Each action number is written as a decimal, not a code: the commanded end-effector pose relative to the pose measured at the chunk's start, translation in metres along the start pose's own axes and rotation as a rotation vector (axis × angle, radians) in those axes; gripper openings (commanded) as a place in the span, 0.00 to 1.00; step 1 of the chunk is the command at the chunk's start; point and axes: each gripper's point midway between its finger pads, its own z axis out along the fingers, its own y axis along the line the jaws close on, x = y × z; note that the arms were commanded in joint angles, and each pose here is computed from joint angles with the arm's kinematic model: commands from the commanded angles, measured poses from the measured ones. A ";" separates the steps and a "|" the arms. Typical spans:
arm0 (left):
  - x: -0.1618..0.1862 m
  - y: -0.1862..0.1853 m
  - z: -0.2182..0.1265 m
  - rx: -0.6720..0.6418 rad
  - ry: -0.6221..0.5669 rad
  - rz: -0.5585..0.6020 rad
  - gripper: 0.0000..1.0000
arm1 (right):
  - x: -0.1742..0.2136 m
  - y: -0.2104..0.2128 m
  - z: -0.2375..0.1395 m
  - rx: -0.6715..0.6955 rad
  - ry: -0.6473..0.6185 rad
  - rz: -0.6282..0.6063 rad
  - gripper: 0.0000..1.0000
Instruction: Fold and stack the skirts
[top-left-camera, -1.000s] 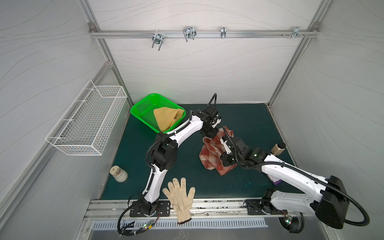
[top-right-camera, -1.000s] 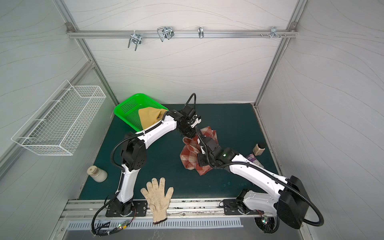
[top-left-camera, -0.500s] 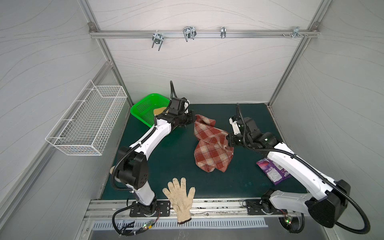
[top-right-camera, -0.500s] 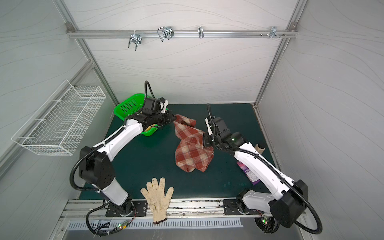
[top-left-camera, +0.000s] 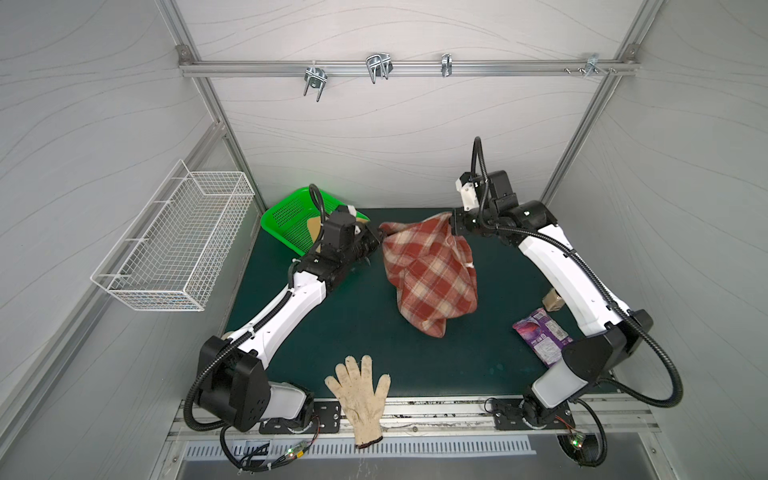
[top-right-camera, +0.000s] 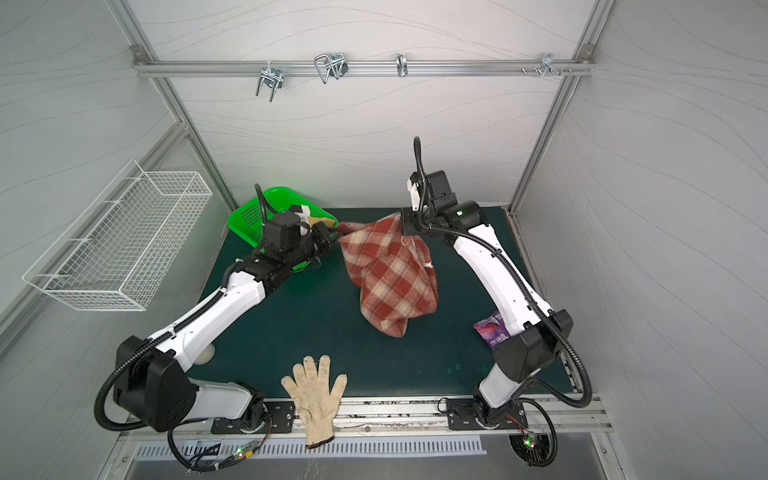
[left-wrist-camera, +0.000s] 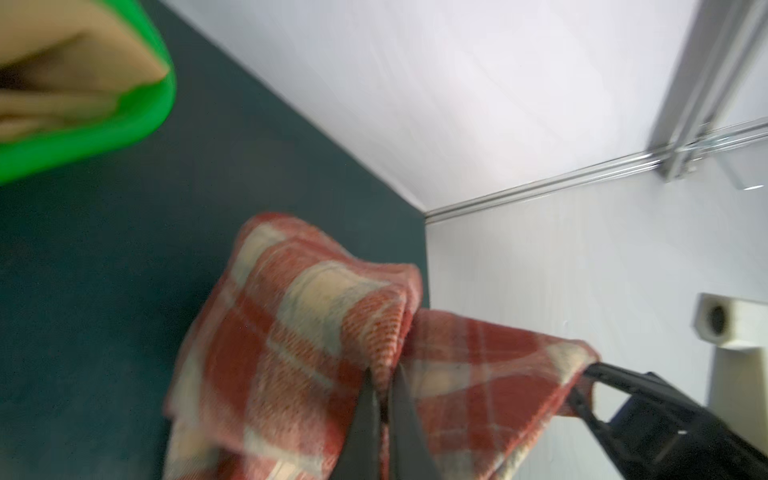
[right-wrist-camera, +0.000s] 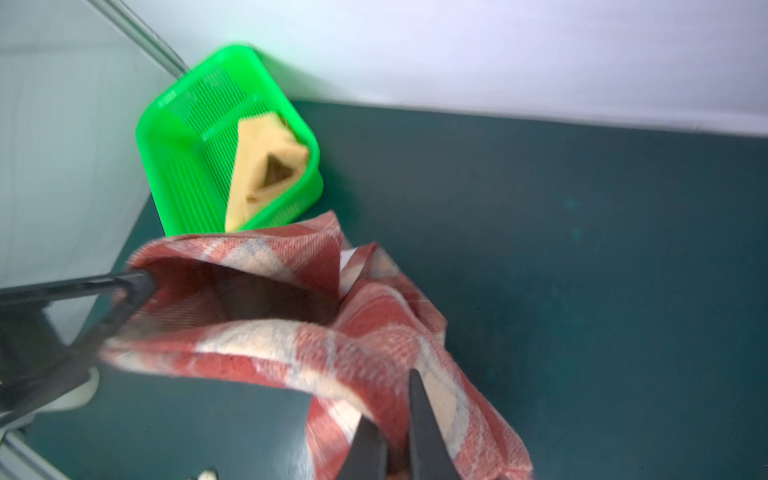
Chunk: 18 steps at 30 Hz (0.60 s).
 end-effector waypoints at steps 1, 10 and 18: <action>-0.054 -0.061 -0.006 0.108 -0.137 0.035 0.00 | -0.030 0.002 -0.032 0.004 -0.056 -0.034 0.00; -0.116 -0.134 -0.004 0.158 -0.229 0.110 0.00 | -0.093 -0.001 -0.087 0.037 -0.240 -0.078 0.00; -0.095 -0.096 -0.006 0.110 -0.222 0.095 0.00 | -0.054 -0.006 -0.100 0.024 -0.216 -0.039 0.00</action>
